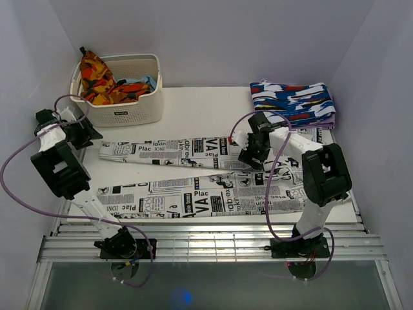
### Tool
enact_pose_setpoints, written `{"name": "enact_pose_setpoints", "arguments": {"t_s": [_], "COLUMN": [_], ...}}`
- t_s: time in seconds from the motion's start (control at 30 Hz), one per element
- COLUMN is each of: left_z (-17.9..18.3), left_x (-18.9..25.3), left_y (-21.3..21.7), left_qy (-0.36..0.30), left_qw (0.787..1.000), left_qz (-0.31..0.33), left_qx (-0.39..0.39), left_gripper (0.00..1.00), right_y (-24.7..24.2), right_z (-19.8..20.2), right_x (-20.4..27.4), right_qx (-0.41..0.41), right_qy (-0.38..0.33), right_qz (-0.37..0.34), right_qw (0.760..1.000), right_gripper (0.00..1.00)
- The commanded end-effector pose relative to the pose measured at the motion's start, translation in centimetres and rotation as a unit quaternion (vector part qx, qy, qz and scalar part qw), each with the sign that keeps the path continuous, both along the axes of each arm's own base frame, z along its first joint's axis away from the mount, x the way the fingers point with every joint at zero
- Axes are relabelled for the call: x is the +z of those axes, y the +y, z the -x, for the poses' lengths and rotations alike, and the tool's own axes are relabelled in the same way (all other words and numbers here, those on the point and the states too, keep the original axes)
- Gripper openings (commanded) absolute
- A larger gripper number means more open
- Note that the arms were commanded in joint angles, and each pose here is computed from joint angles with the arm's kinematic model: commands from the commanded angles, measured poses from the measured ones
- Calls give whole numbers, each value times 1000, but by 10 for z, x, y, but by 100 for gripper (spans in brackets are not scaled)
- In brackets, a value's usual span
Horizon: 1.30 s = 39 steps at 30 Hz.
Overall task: Fold and stack the trousers
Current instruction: Flatten the trousers out
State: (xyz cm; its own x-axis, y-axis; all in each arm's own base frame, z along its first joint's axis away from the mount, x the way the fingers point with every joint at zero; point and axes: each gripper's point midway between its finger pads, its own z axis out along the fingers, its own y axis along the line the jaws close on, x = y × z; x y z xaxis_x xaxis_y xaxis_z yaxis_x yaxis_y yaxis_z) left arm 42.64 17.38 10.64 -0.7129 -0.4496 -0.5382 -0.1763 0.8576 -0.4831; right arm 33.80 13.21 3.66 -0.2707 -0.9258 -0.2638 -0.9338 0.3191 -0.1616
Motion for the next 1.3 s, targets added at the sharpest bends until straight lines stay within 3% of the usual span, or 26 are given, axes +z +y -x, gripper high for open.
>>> {"name": "enact_pose_setpoints", "arguments": {"t_s": [0.0,0.03,0.07,0.2,0.33,0.63,0.87,1.13,1.27], "left_z": [3,5,10,28,49,64,35,-7,-21], "left_x": [43,48,60,64,38,-25,-25,-6,-2], "left_y": [23,24,28,16,13,-5,4,16,16], "left_qy": [-15,-26,-42,-68,-42,-31,-86,-122,-133], "left_qw": [999,999,998,995,994,992,987,984,981], "left_qz": [-27,-27,-35,-73,-100,-86,-93,-92,-98], "left_qx": [32,30,31,-16,-22,-89,-102,-96,-105], "left_gripper": [73,85,86,86,86,81,81,81,81], "right_y": [6,4,3,9,14,26,16,39,50], "right_z": [-17,-20,-21,-31,-43,-69,-77,-107,-122], "right_x": [37,40,39,41,26,-4,-25,35,41], "right_qx": [-29,-42,-48,-69,-87,-102,-113,-95,-80], "right_qy": [-21,-21,-15,-11,3,21,14,-56,-68], "right_qz": [-42,-47,-48,-63,-62,-61,-25,-93,-110], "right_qw": [998,998,998,996,994,993,993,990,988], "right_gripper": [80,79,78,76,67,62,55,63,65]}}
